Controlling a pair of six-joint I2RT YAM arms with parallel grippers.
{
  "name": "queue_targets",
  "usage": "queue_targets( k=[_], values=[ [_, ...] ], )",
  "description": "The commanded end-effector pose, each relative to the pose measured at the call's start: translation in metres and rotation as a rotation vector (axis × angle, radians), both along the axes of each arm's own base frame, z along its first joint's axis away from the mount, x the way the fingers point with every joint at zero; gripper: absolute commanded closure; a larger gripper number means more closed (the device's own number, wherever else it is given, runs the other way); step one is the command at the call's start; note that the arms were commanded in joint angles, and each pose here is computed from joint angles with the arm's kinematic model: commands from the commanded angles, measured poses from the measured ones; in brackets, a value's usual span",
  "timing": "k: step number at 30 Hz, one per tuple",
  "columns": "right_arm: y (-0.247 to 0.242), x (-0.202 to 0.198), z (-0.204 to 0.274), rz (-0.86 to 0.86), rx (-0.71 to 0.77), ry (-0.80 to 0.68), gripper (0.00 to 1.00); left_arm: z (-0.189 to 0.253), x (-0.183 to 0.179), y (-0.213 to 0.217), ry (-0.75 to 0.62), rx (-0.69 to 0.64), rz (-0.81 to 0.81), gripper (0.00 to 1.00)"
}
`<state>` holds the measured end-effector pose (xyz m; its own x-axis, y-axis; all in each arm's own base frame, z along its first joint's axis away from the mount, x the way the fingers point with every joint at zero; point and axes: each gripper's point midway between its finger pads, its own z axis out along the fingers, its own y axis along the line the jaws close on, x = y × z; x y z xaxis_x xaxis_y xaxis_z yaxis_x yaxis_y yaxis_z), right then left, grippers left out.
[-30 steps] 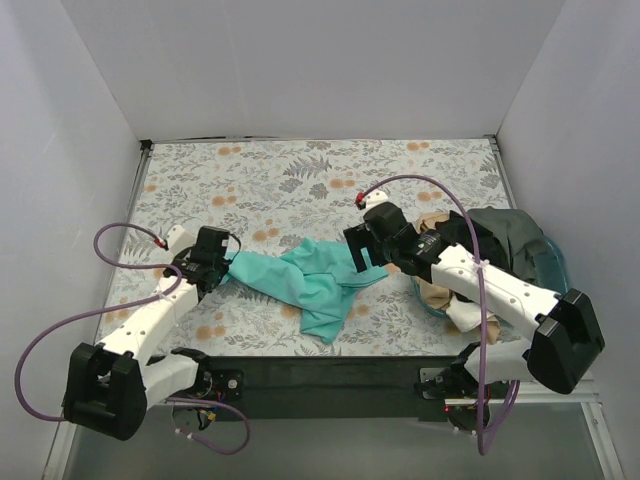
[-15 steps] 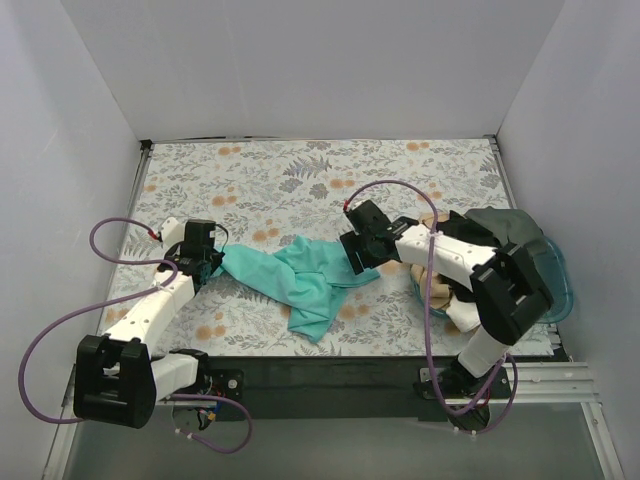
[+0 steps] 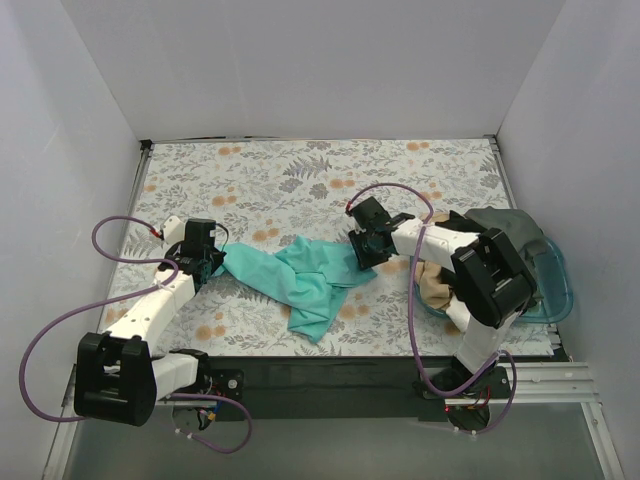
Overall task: Fold and stack the t-shirts
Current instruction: Flatten the tshirt out
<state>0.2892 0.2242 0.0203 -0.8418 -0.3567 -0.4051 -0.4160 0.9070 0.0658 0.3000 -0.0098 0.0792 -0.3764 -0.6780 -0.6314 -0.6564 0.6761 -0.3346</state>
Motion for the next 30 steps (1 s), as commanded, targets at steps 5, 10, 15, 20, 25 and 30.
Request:
queue_targets(
  k=[5, 10, 15, 20, 25, 30],
  values=[
    [0.014, -0.016, -0.013, 0.008, 0.076, 0.077, 0.99, 0.017, 0.009, -0.003, -0.06, -0.036, 0.004, 1.0],
    [0.008, 0.001, 0.055, -0.025, 0.13, -0.138, 0.99, 0.041, 0.012, -0.013, -0.114, -0.099, -0.006, 1.0],
    [0.005, 0.012, 0.15, -0.062, 0.257, -0.394, 0.99, 0.104, 0.014, -0.031, -0.289, -0.191, -0.09, 1.0],
    [-0.024, 0.002, 0.266, -0.138, 0.434, -0.706, 0.99, 0.199, 0.0, -0.045, -0.531, -0.254, -0.191, 1.0],
    [-0.061, -0.031, 0.388, -0.173, 0.61, -0.976, 0.99, 0.291, -0.034, -0.04, -0.745, -0.25, -0.228, 1.0],
    [-0.087, -0.074, 0.471, -0.144, 0.746, -1.113, 0.99, 0.369, -0.077, -0.034, -0.912, -0.244, -0.254, 1.0]
  ],
)
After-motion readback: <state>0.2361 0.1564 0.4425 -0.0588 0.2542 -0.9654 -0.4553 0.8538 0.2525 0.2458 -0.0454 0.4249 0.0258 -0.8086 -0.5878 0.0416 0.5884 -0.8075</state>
